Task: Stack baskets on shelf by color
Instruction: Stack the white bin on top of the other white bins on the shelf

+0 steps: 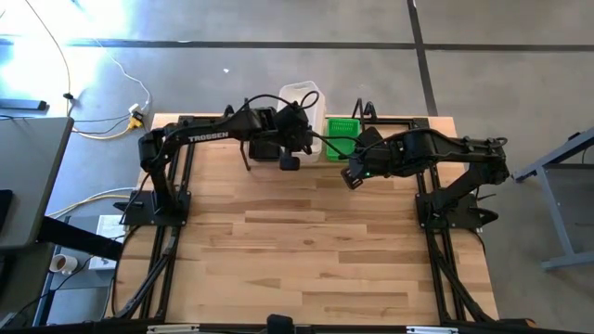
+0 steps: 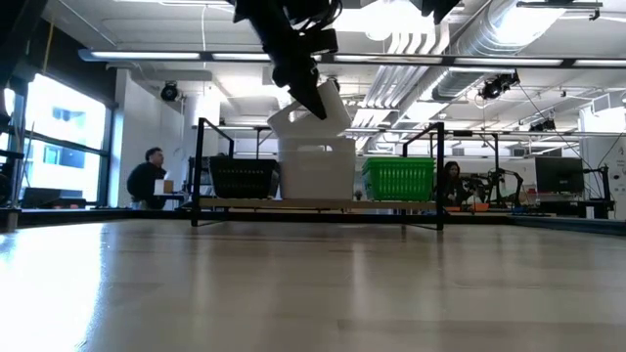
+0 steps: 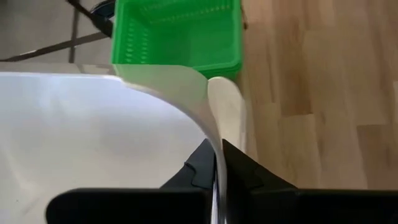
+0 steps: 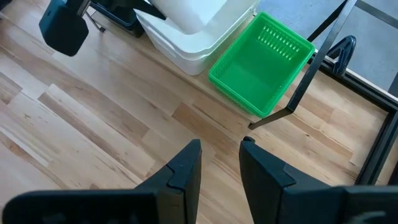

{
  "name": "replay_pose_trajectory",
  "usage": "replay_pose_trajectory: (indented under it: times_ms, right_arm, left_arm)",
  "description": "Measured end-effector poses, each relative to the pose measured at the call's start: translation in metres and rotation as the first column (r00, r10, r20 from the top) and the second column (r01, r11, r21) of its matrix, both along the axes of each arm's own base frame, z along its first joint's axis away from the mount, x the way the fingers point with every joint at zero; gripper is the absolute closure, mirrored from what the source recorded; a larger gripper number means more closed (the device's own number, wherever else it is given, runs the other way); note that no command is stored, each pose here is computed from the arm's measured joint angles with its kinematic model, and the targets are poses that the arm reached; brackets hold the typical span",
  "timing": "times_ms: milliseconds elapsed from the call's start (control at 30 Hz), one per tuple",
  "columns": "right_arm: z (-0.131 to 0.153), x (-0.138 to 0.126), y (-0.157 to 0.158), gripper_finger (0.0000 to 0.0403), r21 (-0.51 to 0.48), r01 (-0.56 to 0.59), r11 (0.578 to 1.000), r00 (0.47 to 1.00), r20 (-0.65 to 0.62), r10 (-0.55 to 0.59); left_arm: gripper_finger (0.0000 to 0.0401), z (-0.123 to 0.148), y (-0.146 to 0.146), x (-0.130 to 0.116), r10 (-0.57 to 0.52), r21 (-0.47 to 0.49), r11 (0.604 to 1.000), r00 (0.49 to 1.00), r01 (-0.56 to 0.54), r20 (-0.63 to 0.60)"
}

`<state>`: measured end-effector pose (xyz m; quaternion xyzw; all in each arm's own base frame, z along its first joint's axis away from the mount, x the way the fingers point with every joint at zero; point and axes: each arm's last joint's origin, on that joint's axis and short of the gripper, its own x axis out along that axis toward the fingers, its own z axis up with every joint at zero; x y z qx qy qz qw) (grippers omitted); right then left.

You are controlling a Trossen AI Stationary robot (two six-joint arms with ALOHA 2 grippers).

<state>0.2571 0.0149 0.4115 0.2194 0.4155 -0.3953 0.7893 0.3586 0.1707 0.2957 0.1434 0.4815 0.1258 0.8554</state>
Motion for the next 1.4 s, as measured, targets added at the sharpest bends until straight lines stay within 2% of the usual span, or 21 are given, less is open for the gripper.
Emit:
replay_pose_trajectory:
  times_ms: [233, 700, 1100, 1400]
  right_arm:
    - [0.0, 0.0, 0.0, 0.0308, 0.0, 0.0, 1.0, 1.0, 0.0, 0.0]
    - [0.0, 0.0, 0.0, 0.0308, 0.0, 0.0, 1.0, 1.0, 0.0, 0.0]
    - [0.0, 0.0, 0.0, 0.0308, 0.012, 0.031, 0.999, 0.999, 0.016, -0.031]
    - [0.002, 0.004, -0.019, 0.0308, -0.007, 0.067, 0.998, 0.997, 0.042, -0.067]
  left_arm:
    - [0.0372, 0.0, -0.003, 0.001, 0.014, 0.061, 0.998, 0.999, -0.012, -0.03]
    - [0.0302, 0.008, -0.005, 0.004, -0.015, 0.07, 0.997, 1.0, 0.015, -0.004]
    - [0.0272, 0.035, -0.006, 0.003, -0.012, 0.083, 0.997, 1.0, 0.01, 0.016]
    - [0.0272, 0.078, -0.009, -0.007, -0.007, 0.092, 0.996, 1.0, 0.004, 0.027]
